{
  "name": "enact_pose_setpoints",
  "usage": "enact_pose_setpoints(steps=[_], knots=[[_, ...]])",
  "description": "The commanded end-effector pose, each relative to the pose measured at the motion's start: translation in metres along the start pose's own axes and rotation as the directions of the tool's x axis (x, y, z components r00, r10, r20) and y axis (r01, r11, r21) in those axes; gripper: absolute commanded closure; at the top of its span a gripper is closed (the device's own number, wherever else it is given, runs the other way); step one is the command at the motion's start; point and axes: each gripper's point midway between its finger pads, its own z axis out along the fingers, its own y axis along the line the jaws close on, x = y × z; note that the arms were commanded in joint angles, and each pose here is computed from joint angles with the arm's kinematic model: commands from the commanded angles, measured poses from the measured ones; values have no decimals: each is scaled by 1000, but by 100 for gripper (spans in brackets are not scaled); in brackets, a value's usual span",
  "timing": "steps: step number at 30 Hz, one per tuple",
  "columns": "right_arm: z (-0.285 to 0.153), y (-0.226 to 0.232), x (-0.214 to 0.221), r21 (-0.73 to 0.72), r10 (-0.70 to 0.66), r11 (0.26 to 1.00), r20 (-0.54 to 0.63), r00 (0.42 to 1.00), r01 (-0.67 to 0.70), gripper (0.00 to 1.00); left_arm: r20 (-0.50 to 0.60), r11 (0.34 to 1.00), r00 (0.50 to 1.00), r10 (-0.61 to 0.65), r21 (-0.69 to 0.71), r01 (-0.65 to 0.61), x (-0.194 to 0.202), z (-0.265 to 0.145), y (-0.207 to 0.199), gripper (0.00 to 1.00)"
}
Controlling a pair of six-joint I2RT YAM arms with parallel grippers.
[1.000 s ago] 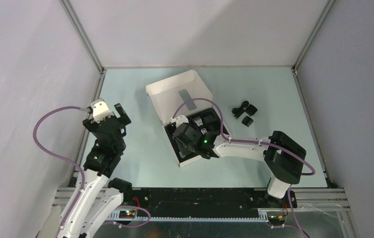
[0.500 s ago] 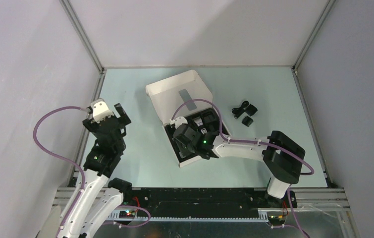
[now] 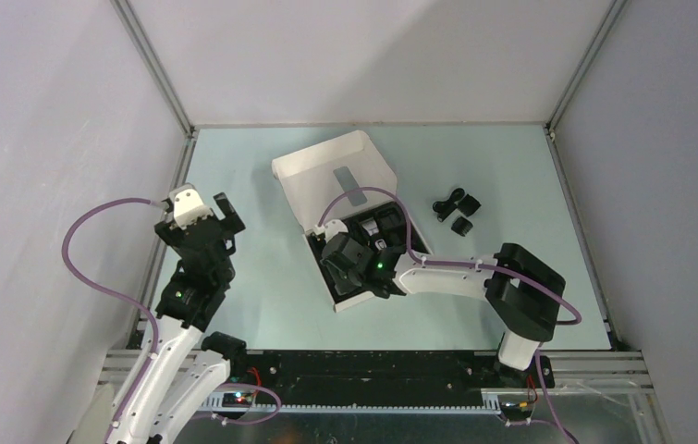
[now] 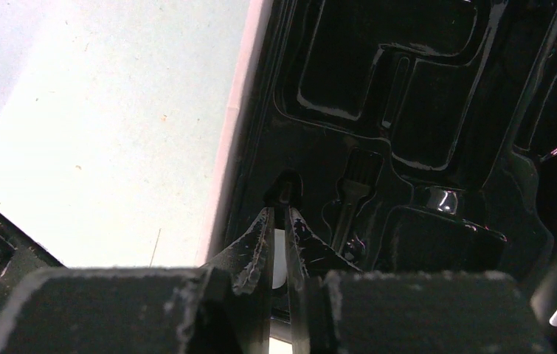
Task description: Sort the hair-cutting tools
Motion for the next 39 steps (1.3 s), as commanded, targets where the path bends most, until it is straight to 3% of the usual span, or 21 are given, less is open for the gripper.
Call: enact_pose_setpoints(steps=[1,5,11,29,39], knots=[[-19,-2,-16,-14,-1,1000,36,999,2,84,21,1000,1000,-23,10,23,-10,-1,-3,2],[-36,-2,-30,-25,12,1000,80,997,-10,82,18,1000,1000,-23,13,22,-9,-1,-4,2],[-40,-6,-16,4,6,1000,28,1000,-6,80,16,1000,1000,-22,16,22,-8,-1,-4,2],[-14,7,19,-38,-54,998,-81,995,51,81,13,1000,1000,-20,17,19,-8,-1,-5,2],[-27,0,3,-19,-33,999,-36,999,33,79,13,1000,1000,-19,15,19,-7,0,-4,2]])
